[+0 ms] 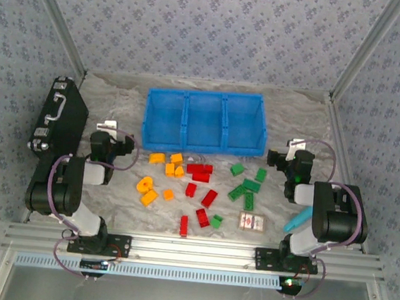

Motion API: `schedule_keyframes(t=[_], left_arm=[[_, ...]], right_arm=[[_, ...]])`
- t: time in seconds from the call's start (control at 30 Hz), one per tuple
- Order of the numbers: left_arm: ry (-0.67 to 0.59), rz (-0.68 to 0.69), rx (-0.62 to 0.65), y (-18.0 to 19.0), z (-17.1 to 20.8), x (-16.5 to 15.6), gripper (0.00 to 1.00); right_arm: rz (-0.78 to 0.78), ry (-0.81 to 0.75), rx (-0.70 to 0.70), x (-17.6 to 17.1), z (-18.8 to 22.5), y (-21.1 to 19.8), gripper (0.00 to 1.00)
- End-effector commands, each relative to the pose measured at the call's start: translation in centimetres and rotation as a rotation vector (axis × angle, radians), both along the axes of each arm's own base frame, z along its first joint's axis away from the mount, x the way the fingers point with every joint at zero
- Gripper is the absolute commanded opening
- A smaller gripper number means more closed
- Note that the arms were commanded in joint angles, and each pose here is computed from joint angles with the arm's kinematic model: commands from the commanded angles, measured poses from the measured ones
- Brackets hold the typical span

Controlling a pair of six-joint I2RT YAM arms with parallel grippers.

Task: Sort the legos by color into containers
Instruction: Pick up the lego from the bottom-center of the table.

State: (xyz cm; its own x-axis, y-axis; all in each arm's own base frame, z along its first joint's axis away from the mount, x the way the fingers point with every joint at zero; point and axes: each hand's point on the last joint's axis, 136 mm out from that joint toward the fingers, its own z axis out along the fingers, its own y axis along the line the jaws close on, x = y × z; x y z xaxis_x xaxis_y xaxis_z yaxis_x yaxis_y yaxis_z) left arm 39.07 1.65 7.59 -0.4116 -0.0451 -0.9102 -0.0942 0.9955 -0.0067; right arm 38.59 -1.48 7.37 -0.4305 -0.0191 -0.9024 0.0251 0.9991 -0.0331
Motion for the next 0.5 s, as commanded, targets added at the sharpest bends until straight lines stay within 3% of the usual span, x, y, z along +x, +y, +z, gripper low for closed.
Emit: schedule_keyframes(t=[0.0,0.47], left_arm=[[-0.031,-0.012,0.002,-0.02,1.18,0.65,1.00],[-0.031,-0.013,0.002,-0.03,1.18,0.65,1.00]], right_arm=[[-0.010,-0.034,-0.004,0.58,1.03,-0.12,0.99],[-0.007,-0.032,0.000,0.57,0.98,-0.11,0.99]])
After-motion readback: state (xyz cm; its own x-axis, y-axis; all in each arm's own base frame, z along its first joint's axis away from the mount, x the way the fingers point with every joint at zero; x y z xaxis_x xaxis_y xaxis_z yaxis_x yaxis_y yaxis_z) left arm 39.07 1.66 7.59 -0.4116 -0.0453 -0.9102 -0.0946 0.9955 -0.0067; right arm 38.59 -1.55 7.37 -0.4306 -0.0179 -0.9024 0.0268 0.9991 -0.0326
